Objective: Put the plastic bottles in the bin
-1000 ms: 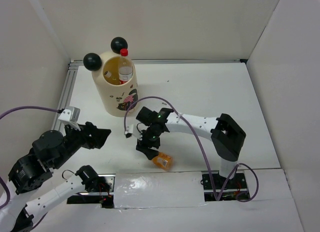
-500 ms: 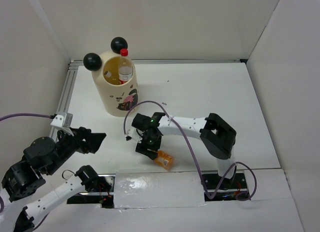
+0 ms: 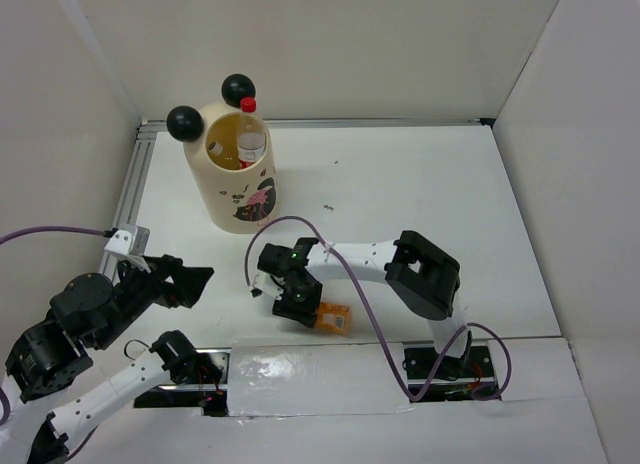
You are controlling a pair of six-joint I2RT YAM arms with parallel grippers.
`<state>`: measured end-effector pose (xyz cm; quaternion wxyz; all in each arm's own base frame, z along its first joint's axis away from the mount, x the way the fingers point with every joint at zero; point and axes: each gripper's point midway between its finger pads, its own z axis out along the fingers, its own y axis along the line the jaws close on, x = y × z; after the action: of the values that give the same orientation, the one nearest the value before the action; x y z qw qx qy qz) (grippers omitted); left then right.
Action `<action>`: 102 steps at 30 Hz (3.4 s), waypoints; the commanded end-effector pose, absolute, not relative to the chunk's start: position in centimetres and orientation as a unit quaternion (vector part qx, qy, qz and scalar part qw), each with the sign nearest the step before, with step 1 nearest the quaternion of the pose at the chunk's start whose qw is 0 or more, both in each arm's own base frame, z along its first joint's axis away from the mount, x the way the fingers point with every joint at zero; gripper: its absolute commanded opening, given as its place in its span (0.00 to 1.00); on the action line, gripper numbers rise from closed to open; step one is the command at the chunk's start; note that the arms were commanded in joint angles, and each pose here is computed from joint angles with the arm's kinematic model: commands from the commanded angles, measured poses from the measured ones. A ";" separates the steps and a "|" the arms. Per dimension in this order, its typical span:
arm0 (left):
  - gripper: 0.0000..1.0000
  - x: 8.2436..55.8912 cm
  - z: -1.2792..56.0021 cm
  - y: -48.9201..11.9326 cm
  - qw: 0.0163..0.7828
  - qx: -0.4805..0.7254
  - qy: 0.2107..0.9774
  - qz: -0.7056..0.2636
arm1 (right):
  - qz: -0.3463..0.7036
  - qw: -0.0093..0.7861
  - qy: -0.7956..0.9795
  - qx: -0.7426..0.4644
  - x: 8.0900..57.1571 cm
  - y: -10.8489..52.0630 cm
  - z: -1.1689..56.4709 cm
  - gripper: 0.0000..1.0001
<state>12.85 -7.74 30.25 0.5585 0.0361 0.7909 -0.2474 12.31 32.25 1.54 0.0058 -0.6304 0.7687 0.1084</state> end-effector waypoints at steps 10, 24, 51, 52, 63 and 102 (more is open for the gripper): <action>0.88 12.8 34.9 -9.6 0.597 0.064 0.739 -0.304 | 0.248 0.156 0.681 -0.671 19.0 40.0 14.1 0.00; 0.88 14.0 35.3 -11.1 0.604 0.081 0.730 -0.308 | 0.410 0.593 0.349 -0.599 29.7 42.9 45.9 0.00; 0.91 14.2 33.8 -11.4 0.597 0.072 0.735 -0.313 | 0.400 0.715 0.325 -0.472 36.7 51.1 45.8 0.00; 0.91 14.2 33.8 -11.4 0.597 0.072 0.735 -0.313 | 0.397 0.718 0.329 -0.467 37.1 51.3 45.5 0.00; 0.93 13.8 33.7 -10.8 0.600 0.073 0.735 -0.307 | 0.385 0.719 0.367 -0.448 38.9 52.1 42.0 0.00; 0.96 13.2 33.7 -10.3 0.601 0.083 0.734 -0.305 | 0.400 0.656 0.414 -0.489 38.0 52.6 36.8 0.87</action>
<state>13.54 -10.54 31.63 0.5774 0.0782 0.7587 -0.2912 39.14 52.39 35.02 0.6584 -0.4756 0.4306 0.3936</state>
